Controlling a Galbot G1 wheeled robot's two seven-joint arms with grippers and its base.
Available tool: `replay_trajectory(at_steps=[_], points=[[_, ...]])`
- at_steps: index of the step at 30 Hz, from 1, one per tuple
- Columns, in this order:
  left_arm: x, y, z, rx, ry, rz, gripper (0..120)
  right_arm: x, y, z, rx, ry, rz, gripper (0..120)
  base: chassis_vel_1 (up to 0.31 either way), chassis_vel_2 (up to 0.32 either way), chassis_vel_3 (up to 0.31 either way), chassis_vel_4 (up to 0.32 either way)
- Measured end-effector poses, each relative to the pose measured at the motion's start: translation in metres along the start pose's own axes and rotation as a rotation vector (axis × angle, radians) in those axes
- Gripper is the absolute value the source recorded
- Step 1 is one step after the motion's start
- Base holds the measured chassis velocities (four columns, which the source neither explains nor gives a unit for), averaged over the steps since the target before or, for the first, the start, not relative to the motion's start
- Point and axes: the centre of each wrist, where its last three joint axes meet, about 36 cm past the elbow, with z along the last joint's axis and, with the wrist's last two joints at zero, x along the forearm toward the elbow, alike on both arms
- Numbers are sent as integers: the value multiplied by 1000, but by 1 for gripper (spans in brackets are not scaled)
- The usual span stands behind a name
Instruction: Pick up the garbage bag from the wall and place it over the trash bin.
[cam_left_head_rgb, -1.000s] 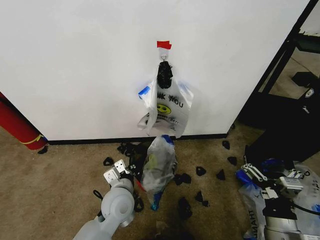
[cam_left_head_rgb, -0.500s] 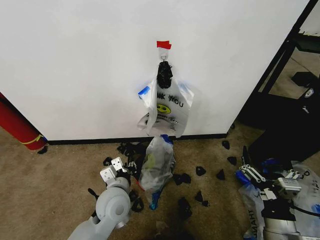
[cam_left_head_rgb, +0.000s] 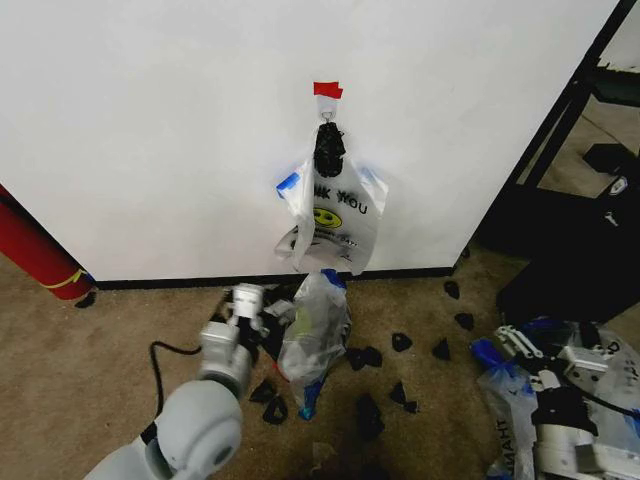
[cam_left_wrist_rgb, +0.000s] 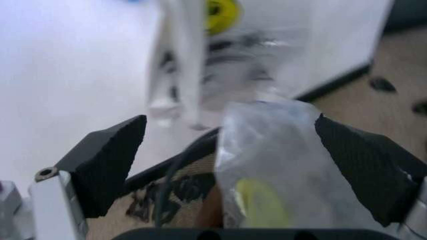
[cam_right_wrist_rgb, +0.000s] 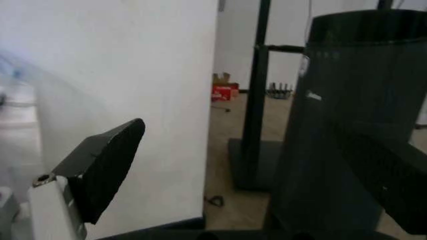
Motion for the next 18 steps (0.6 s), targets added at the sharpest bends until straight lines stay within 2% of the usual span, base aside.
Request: replay_trajectory(at_steps=[1, 5, 9, 14, 18], points=[[0, 0, 0, 0, 0, 0, 100, 0, 0, 0, 0, 0, 0, 100, 0, 0, 0, 0], [-8, -19, -13, -87, 26, 129, 100, 0, 0, 4, 3, 15, 10, 100, 0, 0, 0, 0], [-21, -35, -8, -149, 68, 195, 100, 1, 0, 8, 2, 24, 14, 100, 0, 0, 0, 0], [-41, -46, 1, -186, 105, 209, 100, 2, 0, 9, 3, 25, 15, 100, 0, 0, 0, 0], [-61, -49, 11, -215, 125, 176, 100, 2, 0, 9, 0, 22, 14, 100, 0, 0, 0, 0]])
